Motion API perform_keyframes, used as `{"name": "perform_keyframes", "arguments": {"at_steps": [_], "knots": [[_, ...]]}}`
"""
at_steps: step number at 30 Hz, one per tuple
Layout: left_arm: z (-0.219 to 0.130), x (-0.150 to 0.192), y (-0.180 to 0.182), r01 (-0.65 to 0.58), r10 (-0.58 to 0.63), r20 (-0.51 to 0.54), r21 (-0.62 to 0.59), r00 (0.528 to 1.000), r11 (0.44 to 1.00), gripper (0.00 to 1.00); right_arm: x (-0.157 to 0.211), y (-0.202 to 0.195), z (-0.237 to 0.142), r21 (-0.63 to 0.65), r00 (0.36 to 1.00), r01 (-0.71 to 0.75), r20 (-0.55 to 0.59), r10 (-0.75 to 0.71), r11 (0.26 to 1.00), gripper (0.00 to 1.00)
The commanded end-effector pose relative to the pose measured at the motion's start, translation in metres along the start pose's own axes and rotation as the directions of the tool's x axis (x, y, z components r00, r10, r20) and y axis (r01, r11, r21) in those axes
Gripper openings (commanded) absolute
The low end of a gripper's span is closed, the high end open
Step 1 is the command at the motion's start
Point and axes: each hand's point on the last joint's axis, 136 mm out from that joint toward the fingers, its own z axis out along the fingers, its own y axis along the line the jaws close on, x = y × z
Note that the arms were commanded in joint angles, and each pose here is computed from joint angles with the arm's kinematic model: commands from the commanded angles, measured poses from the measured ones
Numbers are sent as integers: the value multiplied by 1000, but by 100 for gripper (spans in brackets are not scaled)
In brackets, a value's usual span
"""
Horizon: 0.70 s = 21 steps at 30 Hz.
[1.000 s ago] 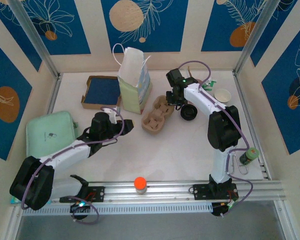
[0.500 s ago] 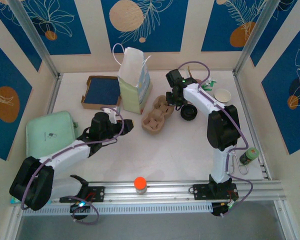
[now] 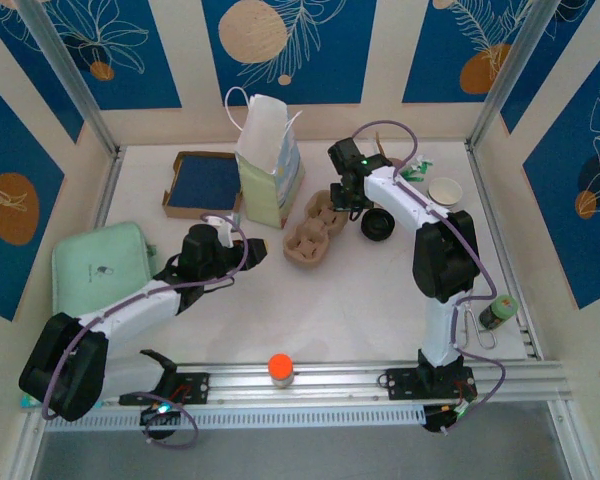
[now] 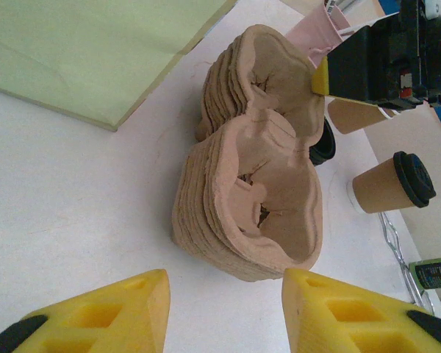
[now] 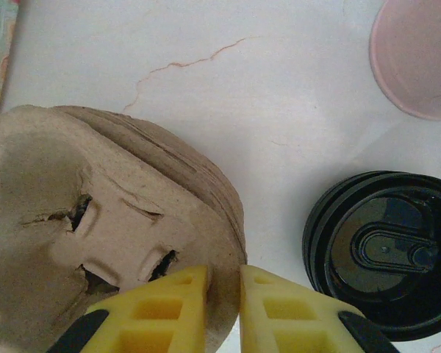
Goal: Pack the takeout coffee
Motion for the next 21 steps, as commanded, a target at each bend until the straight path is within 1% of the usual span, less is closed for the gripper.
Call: {"name": "perform_keyframes", "arguments": {"at_steps": [1, 9, 17, 21], "knots": [[-6, -6, -3, -8, 8, 16, 21, 1000, 1000, 45, -7, 0, -18, 9, 999, 19, 30, -19, 1000, 17], [-11, -7, -6, -13, 13, 23, 19, 1000, 1000, 45, -5, 6, -29, -39, 999, -3, 45, 4, 999, 12], [-19, -9, -8, -22, 21, 35, 15, 999, 1000, 45, -7, 12, -54, -135, 996, -36, 70, 46, 990, 5], [-22, -10, -9, -23, 22, 41, 15, 999, 1000, 45, -4, 16, -64, -217, 994, -68, 67, 84, 974, 2]]}}
